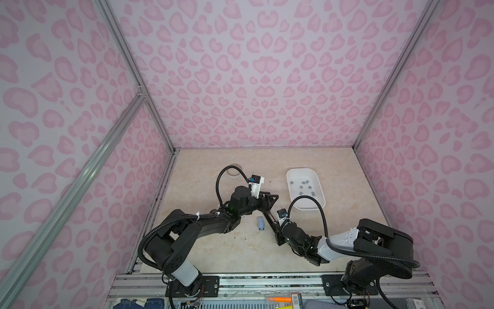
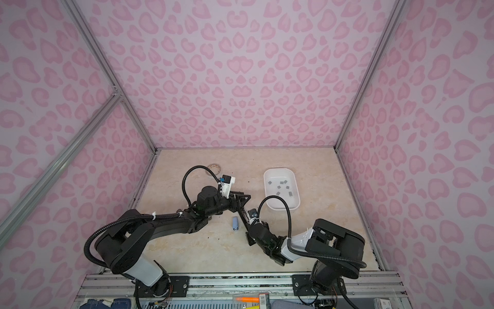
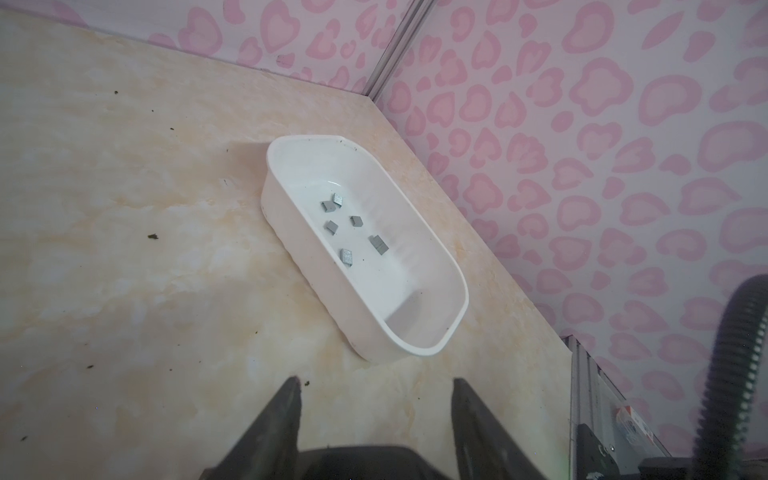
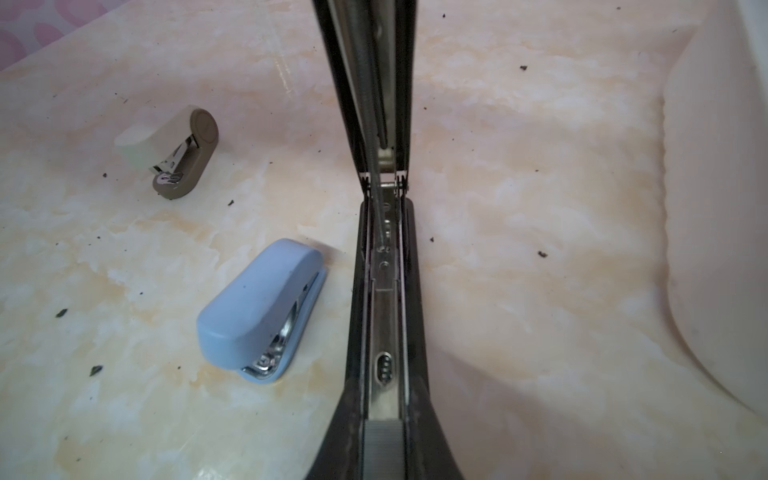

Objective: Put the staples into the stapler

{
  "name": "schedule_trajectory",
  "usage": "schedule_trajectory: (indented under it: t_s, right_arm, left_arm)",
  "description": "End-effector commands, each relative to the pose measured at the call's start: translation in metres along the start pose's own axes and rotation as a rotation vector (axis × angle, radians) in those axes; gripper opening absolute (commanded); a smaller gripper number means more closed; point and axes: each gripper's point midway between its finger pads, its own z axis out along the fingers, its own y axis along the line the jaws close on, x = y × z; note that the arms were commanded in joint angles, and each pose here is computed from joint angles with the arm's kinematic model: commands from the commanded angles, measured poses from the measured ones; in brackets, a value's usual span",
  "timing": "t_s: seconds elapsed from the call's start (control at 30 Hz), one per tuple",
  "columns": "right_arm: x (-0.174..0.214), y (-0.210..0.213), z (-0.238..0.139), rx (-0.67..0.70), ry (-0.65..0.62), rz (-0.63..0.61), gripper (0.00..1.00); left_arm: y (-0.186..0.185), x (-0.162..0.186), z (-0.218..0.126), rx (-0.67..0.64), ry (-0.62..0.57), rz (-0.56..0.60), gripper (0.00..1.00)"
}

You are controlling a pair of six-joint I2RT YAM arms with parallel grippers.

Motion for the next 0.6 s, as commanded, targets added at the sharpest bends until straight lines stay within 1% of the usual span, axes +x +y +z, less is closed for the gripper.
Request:
schedule_trajectory:
  t_s: [0.0,0.07,0.1,0.17,0.23,0.3,0.37,0.57]
  right_arm:
    - [-0.026,0.005,-0.005,-0.012,-0.142,0.042,0.11]
    - [-0.025,0.006,-0.005,-0.014,-0.152,0.038,0.14]
    - [-0.024,0.007,-0.005,-0.016,-0.151,0.037,0.18]
    - [-0.023,0.007,-0.003,-0.014,-0.15,0.037,0.2]
    - [-0.022,0.007,-0.003,-0.013,-0.155,0.04,0.21]
    - [-0.023,0.007,-0.004,-0.016,-0.161,0.042,0.22]
    - [-0.024,0.006,-0.005,-0.01,-0.161,0.043,0.22]
    - [-0.022,0.005,-0.005,-0.005,-0.156,0.041,0.23]
  left_arm:
    - [0.001,0.003,0.0,0.002,-0.004,-0.025,0.58]
    - [0.001,0.007,0.0,0.005,0.0,-0.032,0.58]
    - [0.002,0.009,-0.001,0.004,0.003,-0.034,0.58]
    - [0.001,0.012,-0.002,0.005,0.008,-0.033,0.6]
    - [0.002,0.014,-0.003,0.002,0.009,-0.035,0.65]
    - [0.002,0.014,-0.004,0.004,0.009,-0.033,0.74]
    - [0.001,0.014,-0.005,0.001,0.008,-0.031,0.8]
    - [0.002,0.013,-0.004,-0.002,0.006,-0.031,0.82]
